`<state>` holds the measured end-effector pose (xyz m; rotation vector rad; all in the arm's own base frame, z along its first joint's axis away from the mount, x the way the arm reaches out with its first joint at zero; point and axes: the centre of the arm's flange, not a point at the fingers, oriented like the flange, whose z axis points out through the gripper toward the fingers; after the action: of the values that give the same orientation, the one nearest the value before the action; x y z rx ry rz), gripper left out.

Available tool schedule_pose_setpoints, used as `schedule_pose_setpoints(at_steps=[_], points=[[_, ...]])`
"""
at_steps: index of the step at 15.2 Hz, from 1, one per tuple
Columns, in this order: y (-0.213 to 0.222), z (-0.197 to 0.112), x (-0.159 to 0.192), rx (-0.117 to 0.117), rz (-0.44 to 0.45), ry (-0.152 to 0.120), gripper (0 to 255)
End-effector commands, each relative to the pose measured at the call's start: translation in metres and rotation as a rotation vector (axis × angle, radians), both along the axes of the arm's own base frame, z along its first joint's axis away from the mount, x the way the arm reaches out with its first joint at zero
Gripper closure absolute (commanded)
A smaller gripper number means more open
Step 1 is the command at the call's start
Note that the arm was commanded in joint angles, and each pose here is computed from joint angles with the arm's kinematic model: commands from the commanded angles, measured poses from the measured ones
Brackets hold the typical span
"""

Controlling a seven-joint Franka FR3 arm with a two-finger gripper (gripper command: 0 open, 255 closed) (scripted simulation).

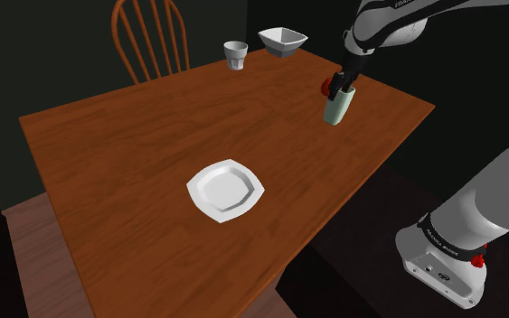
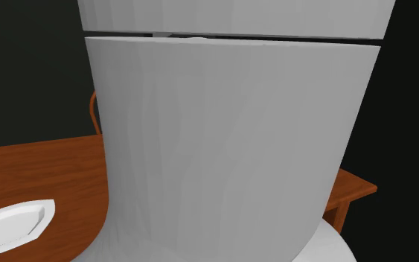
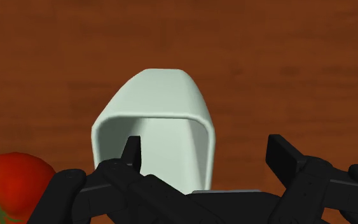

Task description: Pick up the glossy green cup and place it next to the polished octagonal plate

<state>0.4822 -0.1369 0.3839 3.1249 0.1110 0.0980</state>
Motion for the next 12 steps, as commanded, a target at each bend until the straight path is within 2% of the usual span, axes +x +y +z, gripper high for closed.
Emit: schedule_pose_setpoints(at_steps=[1,6,7,12], points=[[0.0002,-0.0024,0.0004,0.000,0.000,0.000,0],[0.0002,-0.0024,0.0004,0.000,0.000,0.000,0],[0.0002,-0.0024,0.0004,0.000,0.000,0.000,255],[0.0002,-0.0024,0.0004,0.000,0.000,0.000,255]])
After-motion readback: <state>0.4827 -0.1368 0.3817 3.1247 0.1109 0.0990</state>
